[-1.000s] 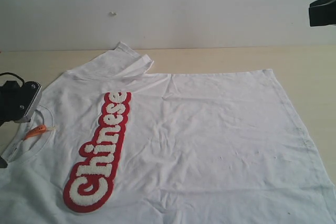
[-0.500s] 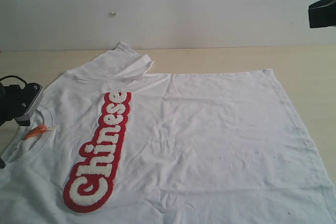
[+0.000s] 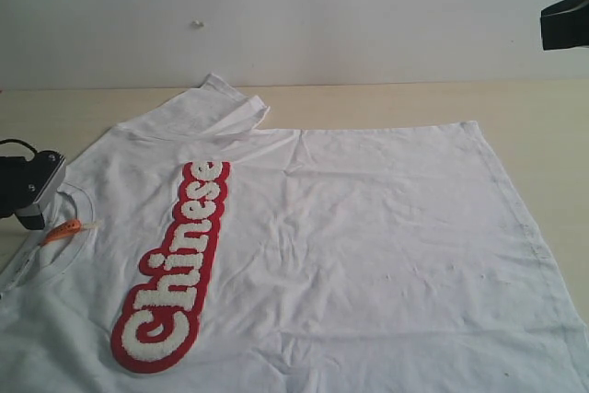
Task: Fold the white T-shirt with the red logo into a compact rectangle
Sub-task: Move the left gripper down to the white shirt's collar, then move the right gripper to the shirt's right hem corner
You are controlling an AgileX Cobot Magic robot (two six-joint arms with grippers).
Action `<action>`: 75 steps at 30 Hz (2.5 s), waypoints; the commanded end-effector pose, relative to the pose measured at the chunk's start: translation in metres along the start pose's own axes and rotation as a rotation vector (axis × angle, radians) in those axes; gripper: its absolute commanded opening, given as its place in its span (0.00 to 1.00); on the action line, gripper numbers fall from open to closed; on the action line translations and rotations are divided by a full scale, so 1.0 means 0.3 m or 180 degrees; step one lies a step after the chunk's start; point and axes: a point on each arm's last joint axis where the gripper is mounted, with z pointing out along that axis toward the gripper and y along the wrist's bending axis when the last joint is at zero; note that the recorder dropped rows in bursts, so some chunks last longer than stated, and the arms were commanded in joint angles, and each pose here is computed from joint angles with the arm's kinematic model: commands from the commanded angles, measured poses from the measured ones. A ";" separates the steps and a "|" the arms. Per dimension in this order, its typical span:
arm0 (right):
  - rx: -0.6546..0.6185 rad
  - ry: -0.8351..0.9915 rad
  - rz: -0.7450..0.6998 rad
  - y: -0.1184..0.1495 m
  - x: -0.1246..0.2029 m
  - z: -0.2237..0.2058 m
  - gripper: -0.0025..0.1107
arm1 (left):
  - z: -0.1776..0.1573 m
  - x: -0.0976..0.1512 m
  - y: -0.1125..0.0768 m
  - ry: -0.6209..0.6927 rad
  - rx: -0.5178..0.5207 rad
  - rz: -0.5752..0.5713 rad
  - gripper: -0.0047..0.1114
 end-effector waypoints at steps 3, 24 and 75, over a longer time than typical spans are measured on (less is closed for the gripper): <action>0.0016 -0.0016 -0.0019 -0.005 -0.005 0.003 0.02 | -0.006 -0.010 0.030 -0.0177 0.0125 -0.0109 0.94; -0.0034 0.0048 -0.0177 -0.001 0.001 0.006 0.16 | 0.040 0.011 0.046 -0.0015 0.0106 -0.0077 0.94; -0.0333 0.1187 -0.0891 -0.030 0.053 0.107 0.95 | 0.040 0.005 0.047 -0.0045 0.0100 -0.0095 0.94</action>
